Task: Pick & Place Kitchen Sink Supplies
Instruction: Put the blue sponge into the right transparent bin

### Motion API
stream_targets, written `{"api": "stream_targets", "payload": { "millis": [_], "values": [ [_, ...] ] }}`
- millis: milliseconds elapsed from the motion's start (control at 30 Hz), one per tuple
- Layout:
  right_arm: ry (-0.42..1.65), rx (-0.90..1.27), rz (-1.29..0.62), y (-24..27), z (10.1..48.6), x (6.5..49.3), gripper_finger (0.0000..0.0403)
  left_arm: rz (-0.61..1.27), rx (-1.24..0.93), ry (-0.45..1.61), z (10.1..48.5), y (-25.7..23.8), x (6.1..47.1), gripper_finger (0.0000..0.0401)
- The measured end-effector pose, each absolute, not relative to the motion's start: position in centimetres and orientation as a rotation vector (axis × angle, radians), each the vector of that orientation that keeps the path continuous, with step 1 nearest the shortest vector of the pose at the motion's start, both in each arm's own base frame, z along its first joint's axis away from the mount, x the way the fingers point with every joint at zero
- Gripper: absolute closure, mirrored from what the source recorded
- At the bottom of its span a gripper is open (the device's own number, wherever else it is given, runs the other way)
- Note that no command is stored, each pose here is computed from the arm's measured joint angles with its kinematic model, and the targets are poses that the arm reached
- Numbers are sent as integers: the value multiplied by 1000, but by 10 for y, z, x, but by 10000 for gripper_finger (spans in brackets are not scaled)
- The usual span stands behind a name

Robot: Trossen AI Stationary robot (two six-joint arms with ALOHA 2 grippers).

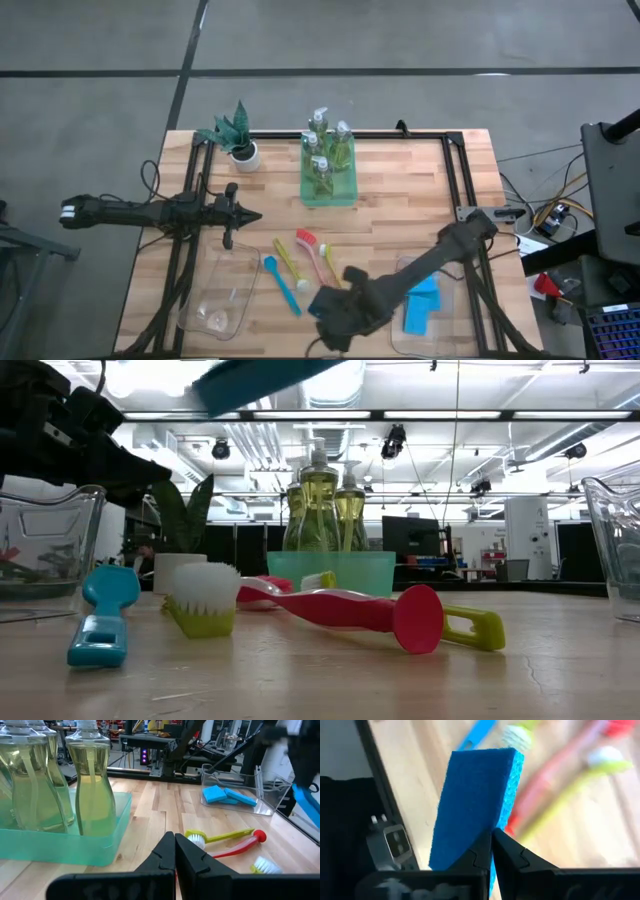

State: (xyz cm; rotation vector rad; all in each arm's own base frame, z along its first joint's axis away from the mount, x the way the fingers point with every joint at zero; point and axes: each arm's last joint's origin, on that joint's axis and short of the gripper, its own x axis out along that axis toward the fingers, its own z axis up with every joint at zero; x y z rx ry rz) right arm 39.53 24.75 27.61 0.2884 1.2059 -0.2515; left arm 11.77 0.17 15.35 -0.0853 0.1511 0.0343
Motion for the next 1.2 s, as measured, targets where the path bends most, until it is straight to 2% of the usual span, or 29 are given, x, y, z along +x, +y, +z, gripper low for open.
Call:
{"api": "stream_targets", "payload": {
  "millis": [267,467,667,833,1200],
  "values": [
    [1130,303,-448,256,329,329,395,34,-85,151,154,2,118,401],
    [1048,309,-424,274,344,296,395,34,-85,151,154,2,118,401],
    [1152,146,-346,285,327,272,395,34,-85,152,154,2,118,401],
    [1315,114,-309,278,314,256,395,34,-85,152,153,2,118,401],
    [1445,189,-520,240,285,205,395,34,-85,151,154,2,118,401]
  ]
}}
